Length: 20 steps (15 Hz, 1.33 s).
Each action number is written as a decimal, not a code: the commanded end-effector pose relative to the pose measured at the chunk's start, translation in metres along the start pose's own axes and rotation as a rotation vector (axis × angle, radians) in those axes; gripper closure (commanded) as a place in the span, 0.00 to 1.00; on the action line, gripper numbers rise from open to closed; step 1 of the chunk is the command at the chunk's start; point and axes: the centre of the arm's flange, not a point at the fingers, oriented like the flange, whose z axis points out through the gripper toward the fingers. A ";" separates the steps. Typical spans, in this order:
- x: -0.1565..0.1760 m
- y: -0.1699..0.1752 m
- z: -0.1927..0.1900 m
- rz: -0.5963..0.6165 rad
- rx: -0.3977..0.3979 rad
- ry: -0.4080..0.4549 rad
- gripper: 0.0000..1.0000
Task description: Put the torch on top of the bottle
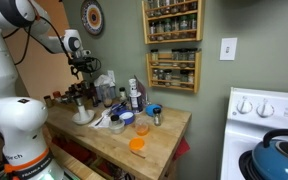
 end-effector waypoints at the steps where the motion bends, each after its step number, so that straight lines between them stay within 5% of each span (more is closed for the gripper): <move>1: 0.024 -0.007 0.030 -0.098 0.021 -0.035 0.00; 13: 0.032 0.027 0.106 -0.074 0.060 -0.132 0.02; 16: 0.035 0.029 0.116 -0.080 0.072 -0.162 0.21; 17: 0.035 0.030 0.118 -0.079 0.075 -0.172 0.20; 20: 0.036 0.031 0.126 -0.085 0.092 -0.197 0.52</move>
